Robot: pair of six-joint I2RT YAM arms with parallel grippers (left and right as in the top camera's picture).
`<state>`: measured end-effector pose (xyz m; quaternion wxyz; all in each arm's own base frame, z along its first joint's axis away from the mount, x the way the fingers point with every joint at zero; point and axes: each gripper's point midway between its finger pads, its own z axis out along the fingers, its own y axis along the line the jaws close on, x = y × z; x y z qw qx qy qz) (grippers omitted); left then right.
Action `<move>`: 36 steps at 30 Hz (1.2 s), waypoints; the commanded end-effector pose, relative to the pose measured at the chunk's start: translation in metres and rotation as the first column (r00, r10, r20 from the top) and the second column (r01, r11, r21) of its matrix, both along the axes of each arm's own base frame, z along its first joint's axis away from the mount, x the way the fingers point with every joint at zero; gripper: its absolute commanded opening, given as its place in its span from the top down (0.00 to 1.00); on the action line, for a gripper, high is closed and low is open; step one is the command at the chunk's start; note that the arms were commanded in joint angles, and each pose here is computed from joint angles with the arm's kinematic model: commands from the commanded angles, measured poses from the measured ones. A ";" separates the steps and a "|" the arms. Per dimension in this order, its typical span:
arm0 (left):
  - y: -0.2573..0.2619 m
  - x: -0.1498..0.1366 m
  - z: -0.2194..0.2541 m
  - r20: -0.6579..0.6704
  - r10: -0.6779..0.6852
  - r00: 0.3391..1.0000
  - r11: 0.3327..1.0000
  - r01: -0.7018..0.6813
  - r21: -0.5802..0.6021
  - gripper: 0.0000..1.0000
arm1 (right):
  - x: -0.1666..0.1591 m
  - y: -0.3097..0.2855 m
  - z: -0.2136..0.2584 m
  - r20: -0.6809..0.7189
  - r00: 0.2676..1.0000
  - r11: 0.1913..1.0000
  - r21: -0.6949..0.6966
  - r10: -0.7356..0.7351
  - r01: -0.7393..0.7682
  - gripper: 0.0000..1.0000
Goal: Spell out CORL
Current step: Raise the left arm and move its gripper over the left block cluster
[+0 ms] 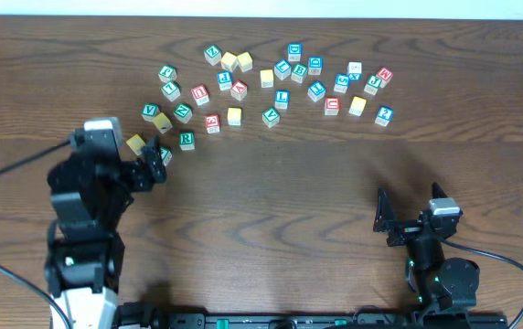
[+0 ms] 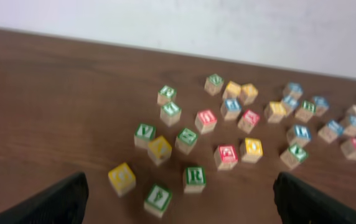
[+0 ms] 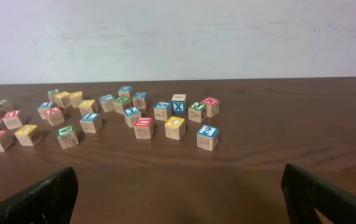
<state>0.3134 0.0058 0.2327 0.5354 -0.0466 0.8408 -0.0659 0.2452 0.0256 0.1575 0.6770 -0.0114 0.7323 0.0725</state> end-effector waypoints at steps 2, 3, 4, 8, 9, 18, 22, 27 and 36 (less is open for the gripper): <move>-0.001 0.016 0.025 -0.041 -0.026 0.999 1.000 0.027 0.009 0.06 | 0.000 0.000 0.000 0.000 1.000 1.000 0.010 0.000 0.000 0.01; -0.001 0.019 0.026 -0.070 -0.029 0.997 1.000 0.029 0.007 0.06 | 0.000 0.000 0.000 -0.001 1.000 1.000 0.010 0.000 0.000 0.01; -0.001 0.022 0.027 -0.096 -0.033 0.995 0.999 0.033 0.004 0.06 | 0.000 0.000 0.000 -0.001 1.000 1.000 0.010 0.000 0.000 0.01; -0.006 0.036 0.031 -0.196 -0.075 0.978 0.997 0.072 -0.019 0.06 | 0.000 0.000 0.000 -0.001 1.000 1.000 0.010 0.000 0.000 0.01; -0.006 0.039 0.032 -0.219 -0.076 0.973 0.997 0.072 -0.024 0.06 | 0.000 0.000 0.000 -0.001 1.000 1.000 0.010 0.000 0.000 0.01; -0.006 0.058 0.034 -0.286 -0.092 0.954 0.995 0.082 -0.049 0.06 | 0.000 0.000 0.000 -0.001 1.000 1.000 0.010 0.001 -0.001 0.01; -0.006 0.056 0.032 -0.295 -0.090 0.951 0.996 0.077 -0.054 0.06 | 0.000 0.000 0.000 -0.001 1.000 1.000 0.010 0.000 0.000 0.01; -0.006 0.055 0.031 -0.301 -0.090 0.949 0.996 0.077 -0.055 0.06 | 0.000 0.000 0.000 -0.001 1.000 1.000 0.010 0.000 0.000 0.01; -0.007 0.057 0.031 -0.298 -0.091 0.950 0.995 0.079 -0.054 0.06 | 0.000 0.000 0.000 -0.001 1.000 1.000 0.010 0.000 0.000 0.01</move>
